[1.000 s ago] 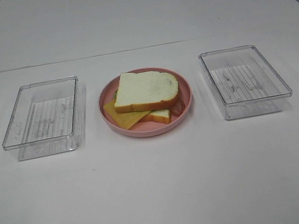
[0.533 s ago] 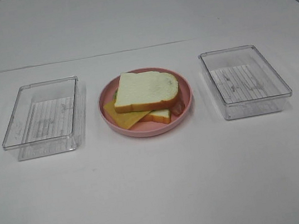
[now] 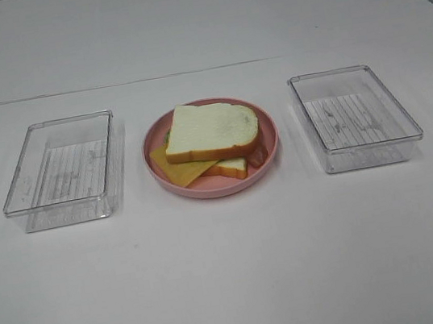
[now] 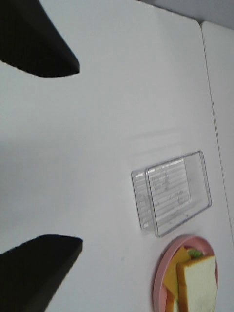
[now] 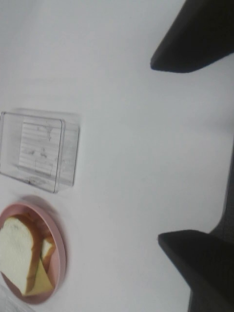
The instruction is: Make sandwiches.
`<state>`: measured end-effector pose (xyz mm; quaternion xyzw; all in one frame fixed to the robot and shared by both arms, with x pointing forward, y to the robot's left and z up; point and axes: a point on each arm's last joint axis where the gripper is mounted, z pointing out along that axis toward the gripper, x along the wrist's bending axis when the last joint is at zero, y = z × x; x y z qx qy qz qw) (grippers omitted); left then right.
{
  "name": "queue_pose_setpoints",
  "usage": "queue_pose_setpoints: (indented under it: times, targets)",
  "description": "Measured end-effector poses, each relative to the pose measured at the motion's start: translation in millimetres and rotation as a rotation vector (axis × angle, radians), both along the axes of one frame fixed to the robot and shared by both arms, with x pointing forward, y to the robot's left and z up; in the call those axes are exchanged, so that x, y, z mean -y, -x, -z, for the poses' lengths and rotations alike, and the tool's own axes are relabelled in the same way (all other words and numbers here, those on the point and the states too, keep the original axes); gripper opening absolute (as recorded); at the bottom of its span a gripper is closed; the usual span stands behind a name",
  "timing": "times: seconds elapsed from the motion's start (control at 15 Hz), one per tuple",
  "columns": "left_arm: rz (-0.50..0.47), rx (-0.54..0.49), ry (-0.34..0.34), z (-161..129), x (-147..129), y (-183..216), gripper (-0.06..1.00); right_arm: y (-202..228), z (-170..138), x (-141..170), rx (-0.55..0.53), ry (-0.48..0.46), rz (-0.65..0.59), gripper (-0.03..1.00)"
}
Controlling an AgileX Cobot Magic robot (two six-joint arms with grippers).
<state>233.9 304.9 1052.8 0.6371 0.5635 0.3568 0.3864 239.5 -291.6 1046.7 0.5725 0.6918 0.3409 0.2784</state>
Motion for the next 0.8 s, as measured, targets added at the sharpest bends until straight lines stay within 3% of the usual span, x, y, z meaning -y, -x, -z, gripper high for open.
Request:
queue_pose_setpoints:
  times: [0.13, 0.33, 0.8]
  targets:
    - [-0.106, 0.000, 0.000, 0, 1, 0, 0.83, -1, 0, 0, 0.000, 0.000, 0.078, 0.82]
    - [-0.181, 0.000, -0.001, 0, 1, 1, 0.83, -1, 0, 0, 0.000, 0.000, 0.103, 0.82]
    - [-0.202, 0.000, -0.003, 0, 1, 1, 0.83, 12, 1, 0, 0.088, -0.004, 0.103, 0.82]
